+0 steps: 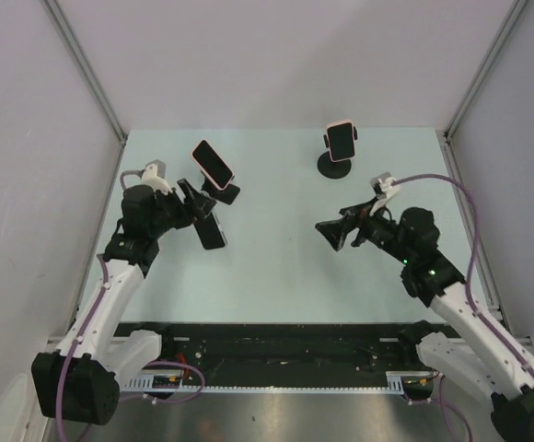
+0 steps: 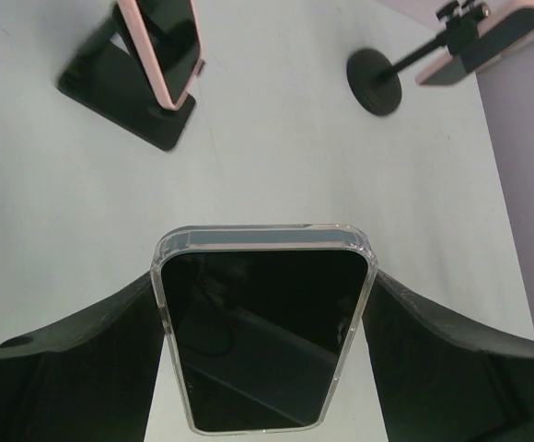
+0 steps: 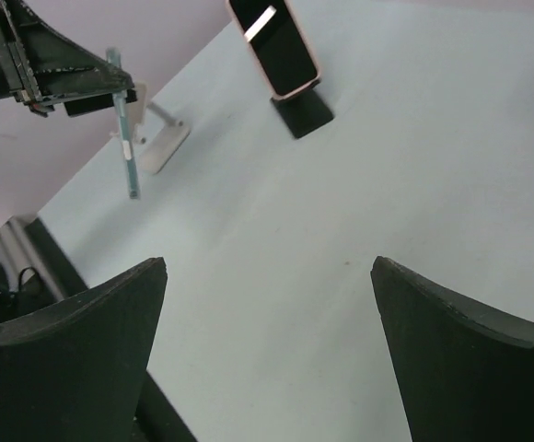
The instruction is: Remove the phone from the phone stand
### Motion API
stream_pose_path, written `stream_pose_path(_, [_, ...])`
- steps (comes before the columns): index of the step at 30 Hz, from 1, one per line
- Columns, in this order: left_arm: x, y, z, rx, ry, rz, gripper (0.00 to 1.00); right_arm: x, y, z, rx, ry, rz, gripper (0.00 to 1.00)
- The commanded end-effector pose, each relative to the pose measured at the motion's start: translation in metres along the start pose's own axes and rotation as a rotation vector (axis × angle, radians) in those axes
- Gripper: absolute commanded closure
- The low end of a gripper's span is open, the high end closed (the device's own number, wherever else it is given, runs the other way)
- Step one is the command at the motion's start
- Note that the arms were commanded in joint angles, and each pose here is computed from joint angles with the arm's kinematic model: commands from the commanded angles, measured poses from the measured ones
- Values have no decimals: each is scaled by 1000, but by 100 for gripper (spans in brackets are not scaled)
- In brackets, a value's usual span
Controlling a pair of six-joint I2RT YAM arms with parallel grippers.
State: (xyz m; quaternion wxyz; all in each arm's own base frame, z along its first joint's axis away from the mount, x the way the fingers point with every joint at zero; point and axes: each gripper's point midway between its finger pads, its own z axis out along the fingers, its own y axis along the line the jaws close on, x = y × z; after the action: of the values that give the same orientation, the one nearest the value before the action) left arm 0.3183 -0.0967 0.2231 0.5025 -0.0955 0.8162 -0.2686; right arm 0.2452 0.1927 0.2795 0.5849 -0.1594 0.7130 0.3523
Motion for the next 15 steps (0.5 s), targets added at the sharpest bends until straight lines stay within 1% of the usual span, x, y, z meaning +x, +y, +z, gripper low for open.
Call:
stream_pose_path(1, [16,-29,8,110,61,-70,100,28,34,39,-205,77,149,0])
stream_pose_path(3, [25,-32,10,122,94,-98,100,40,40,54,-191,90,156,0])
stream_pose_path(4, [30,-30,12,120,109,-104,100,45,65,59,-246,84,135,0])
stream_pose_path(5, [33,-31,13,120,121,-108,100,54,63,71,-201,83,121,0])
stream_pose_path(6, [37,-28,14,114,131,-116,100,58,73,76,-215,79,121,0])
stream_pose_path(7, [39,-30,14,126,145,-121,100,56,90,82,-253,46,124,0])
stream_pose_path(8, [40,-31,14,132,151,-123,100,71,88,93,-232,68,145,0])
stream_pose_path(9, [42,-30,14,131,158,-127,100,73,94,98,-245,62,168,0])
stream_pose_path(10, [42,-30,14,131,156,-126,100,67,102,104,-277,19,178,0])
stream_pose_path(11, [42,-29,14,127,153,-129,100,71,111,107,-297,18,188,0])
stream_pose_path(12, [44,-29,13,126,157,-131,100,85,113,115,-293,42,216,0])
stream_pose_path(13, [43,-29,12,126,151,-132,100,79,121,119,-322,2,227,0])
stream_pose_path(14, [45,-28,12,125,155,-136,100,82,128,121,-343,3,239,0])
stream_pose_path(15, [45,-28,12,126,154,-134,100,94,129,129,-339,25,253,0])
